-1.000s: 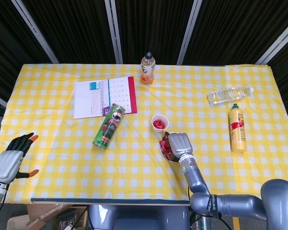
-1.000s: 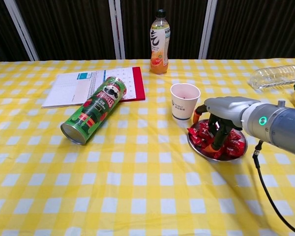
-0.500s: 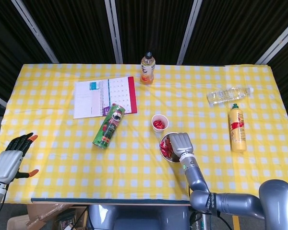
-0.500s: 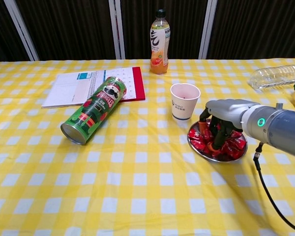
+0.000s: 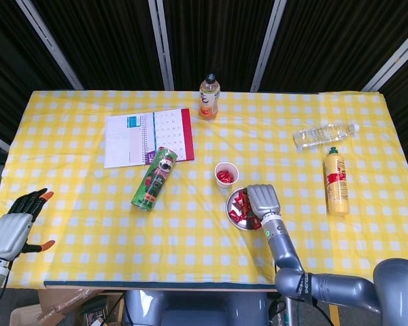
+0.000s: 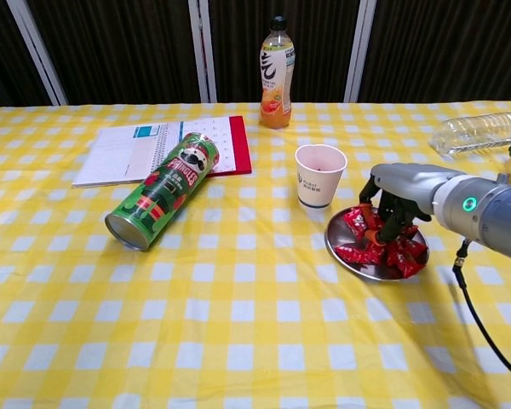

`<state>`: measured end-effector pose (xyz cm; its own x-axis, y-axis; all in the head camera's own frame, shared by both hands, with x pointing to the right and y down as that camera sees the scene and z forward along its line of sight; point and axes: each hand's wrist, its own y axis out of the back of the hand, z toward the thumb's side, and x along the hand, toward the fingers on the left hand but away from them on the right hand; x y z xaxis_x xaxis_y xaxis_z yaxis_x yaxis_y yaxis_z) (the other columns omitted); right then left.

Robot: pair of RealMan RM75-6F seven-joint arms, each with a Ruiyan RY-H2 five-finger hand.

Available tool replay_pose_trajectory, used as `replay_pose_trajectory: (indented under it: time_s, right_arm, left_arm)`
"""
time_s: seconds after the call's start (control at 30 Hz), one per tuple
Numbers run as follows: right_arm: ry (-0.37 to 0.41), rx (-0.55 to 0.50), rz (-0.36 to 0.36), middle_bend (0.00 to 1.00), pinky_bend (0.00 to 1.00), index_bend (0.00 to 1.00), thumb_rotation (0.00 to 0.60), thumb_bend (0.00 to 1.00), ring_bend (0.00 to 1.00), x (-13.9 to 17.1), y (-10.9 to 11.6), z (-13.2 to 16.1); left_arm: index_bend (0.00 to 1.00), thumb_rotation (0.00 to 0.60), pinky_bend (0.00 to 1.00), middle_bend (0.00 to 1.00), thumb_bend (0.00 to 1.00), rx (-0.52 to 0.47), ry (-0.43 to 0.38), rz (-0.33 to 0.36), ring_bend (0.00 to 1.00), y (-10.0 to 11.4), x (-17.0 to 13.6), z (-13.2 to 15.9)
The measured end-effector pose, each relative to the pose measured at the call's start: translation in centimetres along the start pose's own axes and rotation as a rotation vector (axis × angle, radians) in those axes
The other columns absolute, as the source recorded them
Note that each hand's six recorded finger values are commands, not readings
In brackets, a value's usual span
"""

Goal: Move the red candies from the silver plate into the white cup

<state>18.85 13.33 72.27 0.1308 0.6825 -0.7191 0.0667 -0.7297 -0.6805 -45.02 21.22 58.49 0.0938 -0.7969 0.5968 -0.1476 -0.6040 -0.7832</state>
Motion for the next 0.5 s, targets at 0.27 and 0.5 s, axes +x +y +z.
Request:
replay_pose_trajectory:
  time_s: [0.27, 0.5]
  right_arm:
    - [0.024, -0.016, -0.069, 0.72, 0.81, 0.68, 0.6, 0.57, 0.75, 0.9, 3.4, 0.3]
    - [0.036, -0.038, -0.155, 0.72, 0.81, 0.68, 0.6, 0.57, 0.75, 1.0, 7.8, 1.1]
  left_arm:
    - [0.0, 0.6, 0.0, 0.0, 0.03, -0.002, -0.001, -0.001, 0.0, 0.0, 0.0, 0.0]
    - [0.0, 0.6, 0.0, 0.0, 0.03, -0.005, -0.003, -0.004, 0.0, 0.0, 0.0, 0.0]
